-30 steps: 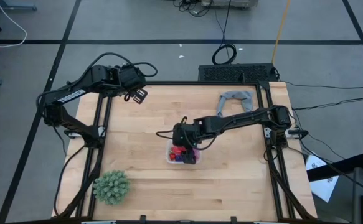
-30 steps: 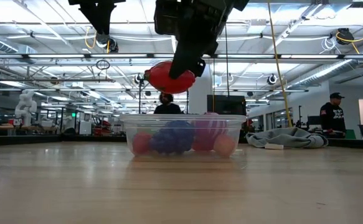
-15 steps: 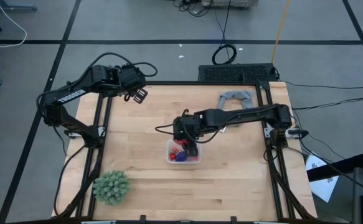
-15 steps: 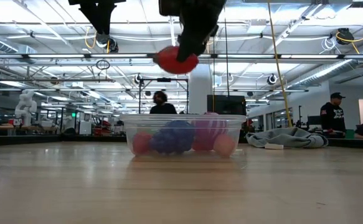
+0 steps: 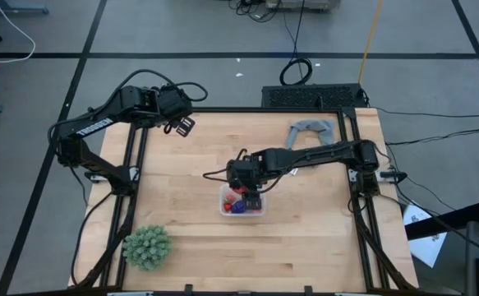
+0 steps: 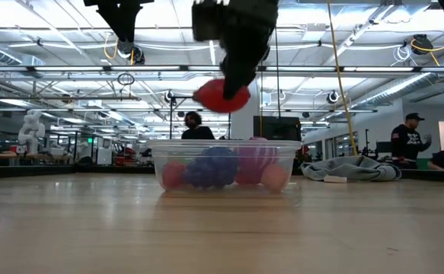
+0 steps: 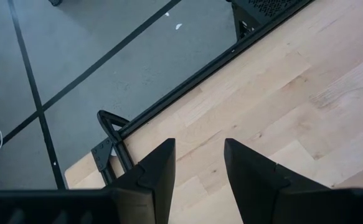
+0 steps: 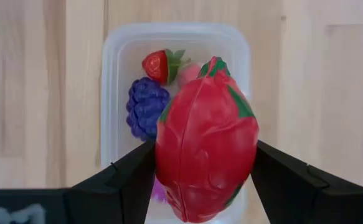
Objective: Pick and placing Produce into tupperware
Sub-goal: Put the dragon fruit into the bin
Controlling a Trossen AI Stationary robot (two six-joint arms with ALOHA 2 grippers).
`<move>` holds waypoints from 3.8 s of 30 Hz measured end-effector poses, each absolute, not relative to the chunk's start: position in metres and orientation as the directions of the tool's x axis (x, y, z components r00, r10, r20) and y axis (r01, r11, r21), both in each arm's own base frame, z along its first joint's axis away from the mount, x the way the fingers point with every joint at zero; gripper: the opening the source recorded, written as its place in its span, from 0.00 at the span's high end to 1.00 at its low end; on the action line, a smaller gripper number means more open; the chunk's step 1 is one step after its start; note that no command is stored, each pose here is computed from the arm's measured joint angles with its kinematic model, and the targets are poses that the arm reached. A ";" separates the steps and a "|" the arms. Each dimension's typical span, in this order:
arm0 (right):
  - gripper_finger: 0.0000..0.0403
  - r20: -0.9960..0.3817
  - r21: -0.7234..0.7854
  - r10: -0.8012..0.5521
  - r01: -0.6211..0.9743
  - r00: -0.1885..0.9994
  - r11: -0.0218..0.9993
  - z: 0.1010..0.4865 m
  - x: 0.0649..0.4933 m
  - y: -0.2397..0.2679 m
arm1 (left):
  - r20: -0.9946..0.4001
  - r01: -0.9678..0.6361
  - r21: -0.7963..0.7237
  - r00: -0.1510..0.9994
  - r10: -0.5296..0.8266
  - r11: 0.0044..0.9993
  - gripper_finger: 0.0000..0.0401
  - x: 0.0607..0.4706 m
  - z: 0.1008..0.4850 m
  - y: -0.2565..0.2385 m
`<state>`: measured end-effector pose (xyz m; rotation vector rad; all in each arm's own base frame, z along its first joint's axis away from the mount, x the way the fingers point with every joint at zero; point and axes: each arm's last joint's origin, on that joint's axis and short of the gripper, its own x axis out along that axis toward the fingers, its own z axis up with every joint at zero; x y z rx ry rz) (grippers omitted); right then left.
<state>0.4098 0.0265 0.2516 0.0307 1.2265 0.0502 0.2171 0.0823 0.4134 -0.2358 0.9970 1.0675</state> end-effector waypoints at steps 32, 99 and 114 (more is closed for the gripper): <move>0.43 -0.946 0.057 0.080 -0.081 0.314 0.995 0.203 0.431 0.038 | -0.772 -0.816 0.289 0.111 0.626 0.500 0.64 0.217 0.414 0.082; 0.38 -0.940 0.065 0.080 -0.057 0.332 0.996 0.198 0.430 0.036 | -0.772 -0.810 0.295 0.111 0.626 0.507 0.64 0.217 0.414 0.082; 0.25 -0.944 0.064 0.080 -0.059 0.322 0.996 0.198 0.429 0.036 | -0.772 -0.811 0.294 0.111 0.626 0.506 0.64 0.217 0.414 0.082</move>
